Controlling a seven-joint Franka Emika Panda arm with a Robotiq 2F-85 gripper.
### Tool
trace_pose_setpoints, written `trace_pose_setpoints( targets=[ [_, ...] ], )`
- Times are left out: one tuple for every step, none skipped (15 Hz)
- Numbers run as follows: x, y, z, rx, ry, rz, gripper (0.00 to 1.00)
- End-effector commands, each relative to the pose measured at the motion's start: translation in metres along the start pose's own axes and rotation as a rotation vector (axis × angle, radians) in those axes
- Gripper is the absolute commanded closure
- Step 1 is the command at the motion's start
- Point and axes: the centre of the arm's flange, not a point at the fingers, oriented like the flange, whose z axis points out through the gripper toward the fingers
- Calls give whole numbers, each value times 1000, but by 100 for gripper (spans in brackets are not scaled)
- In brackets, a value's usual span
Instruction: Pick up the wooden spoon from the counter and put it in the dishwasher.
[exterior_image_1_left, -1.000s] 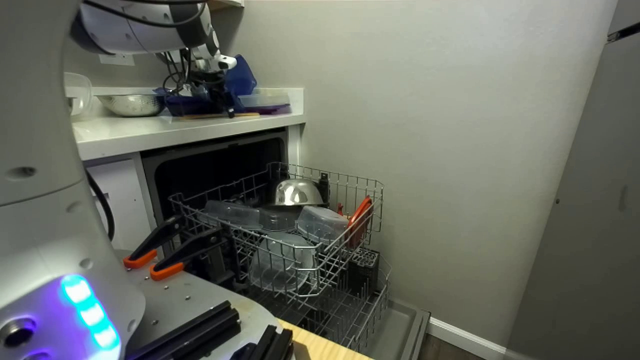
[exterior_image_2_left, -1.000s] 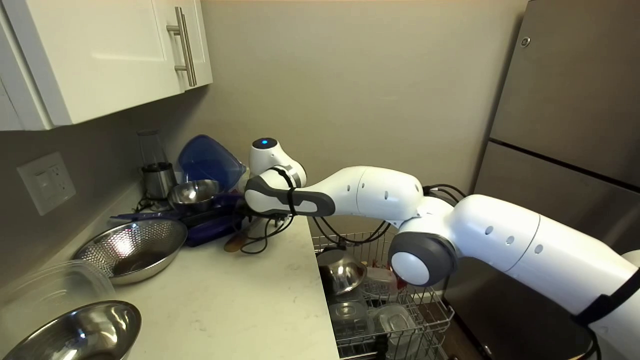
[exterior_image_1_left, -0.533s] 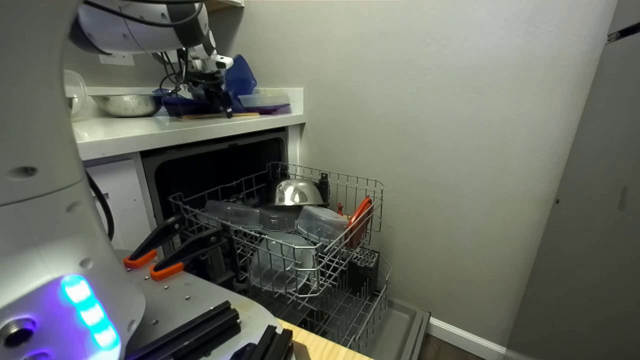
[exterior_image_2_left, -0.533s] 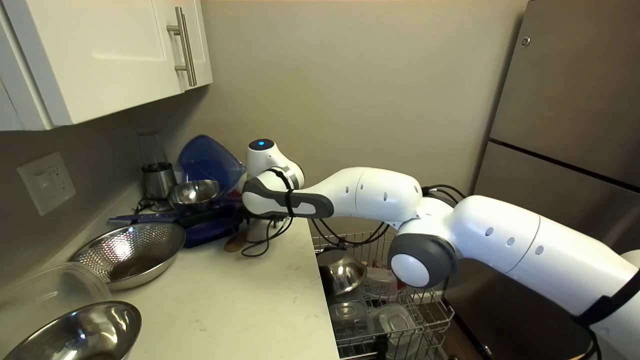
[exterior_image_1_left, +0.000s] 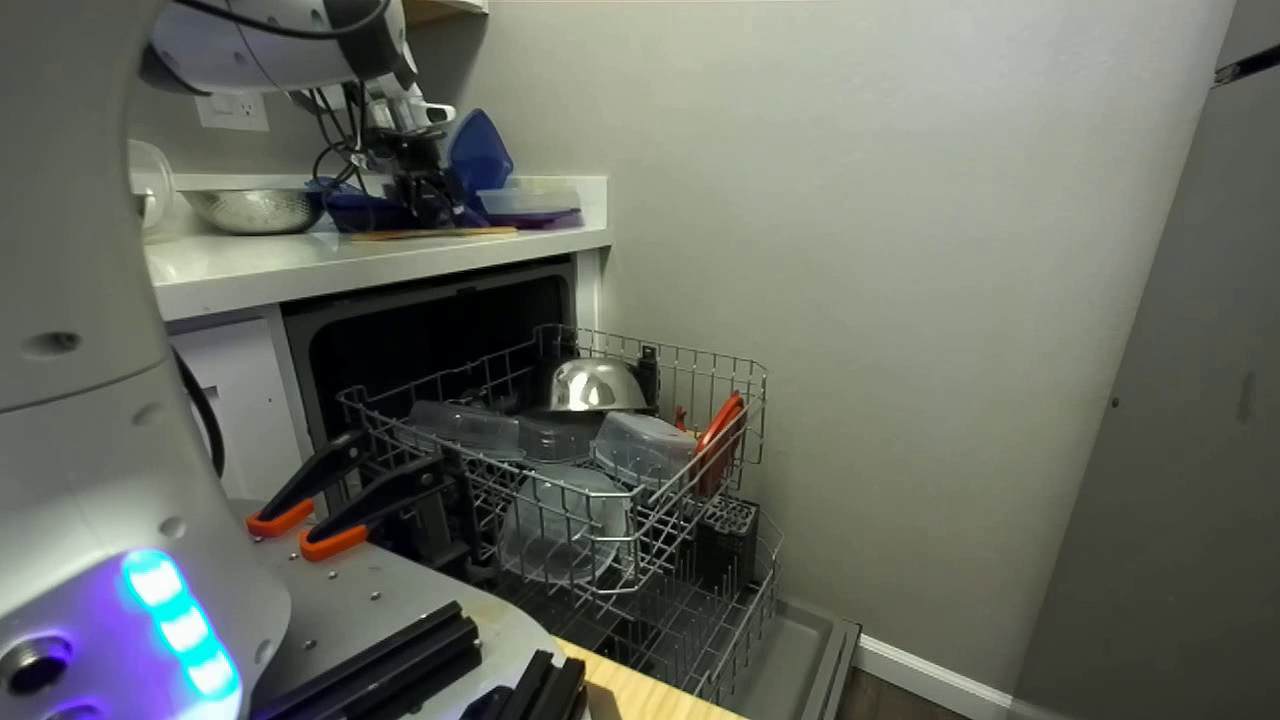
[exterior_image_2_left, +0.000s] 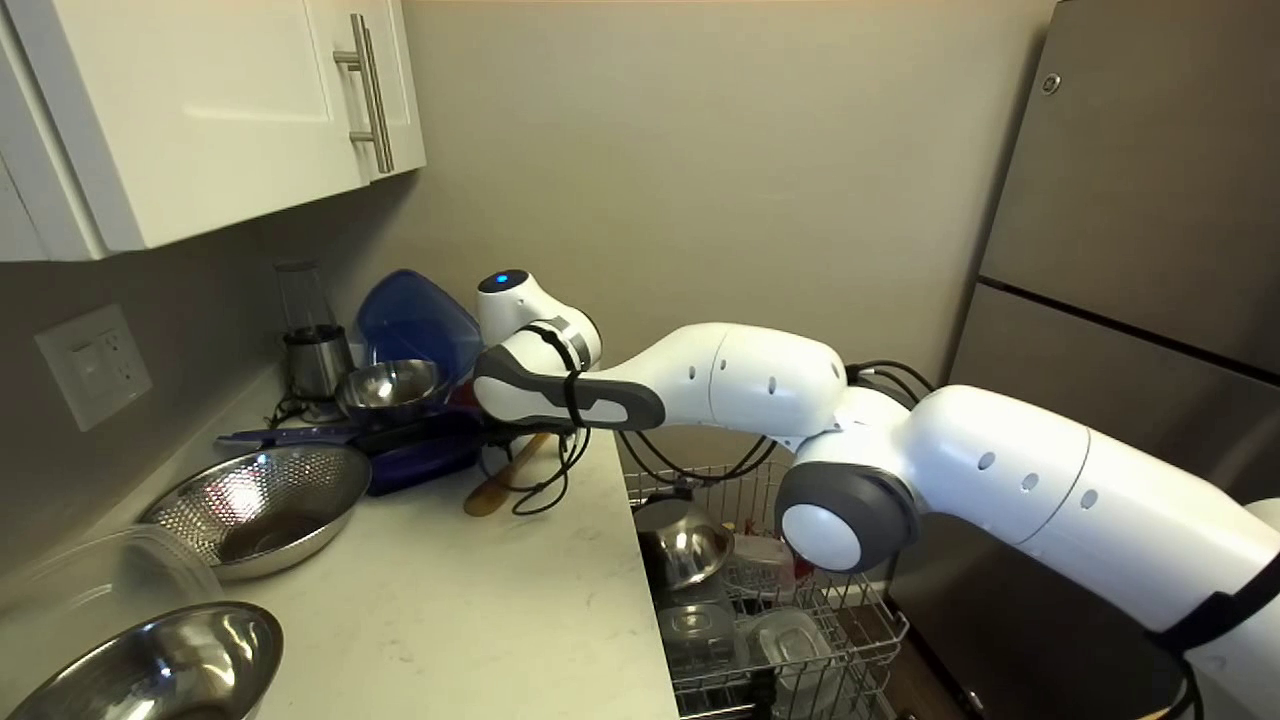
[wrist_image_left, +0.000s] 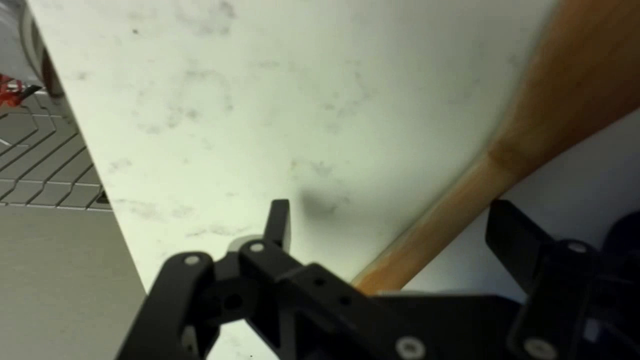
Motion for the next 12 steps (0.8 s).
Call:
trace_pose_setpoints(
  targets=[
    [9, -5, -10, -118, -23, -100, 0],
    [7, -2, -11, -136, -25, -110, 0],
    [7, 0, -12, -148, -26, -118, 0],
    [7, 1, -11, -150, -24, -122, 0],
    [7, 1, -11, -140, -25, -122, 0],
    [9, 0, -11, -98, -25, -103, 0],
    [10, 0, -11, -77, -26, -90, 0],
    [14, 1, -11, -38, -35, -49, 0],
    [16, 1, -11, -22, -40, -36, 0],
    [19, 2, -8, 14, -61, -5, 0],
    [21, 2, -5, 31, -79, 16, 0],
    [23, 1, 2, 56, -112, 32, 0]
  ],
)
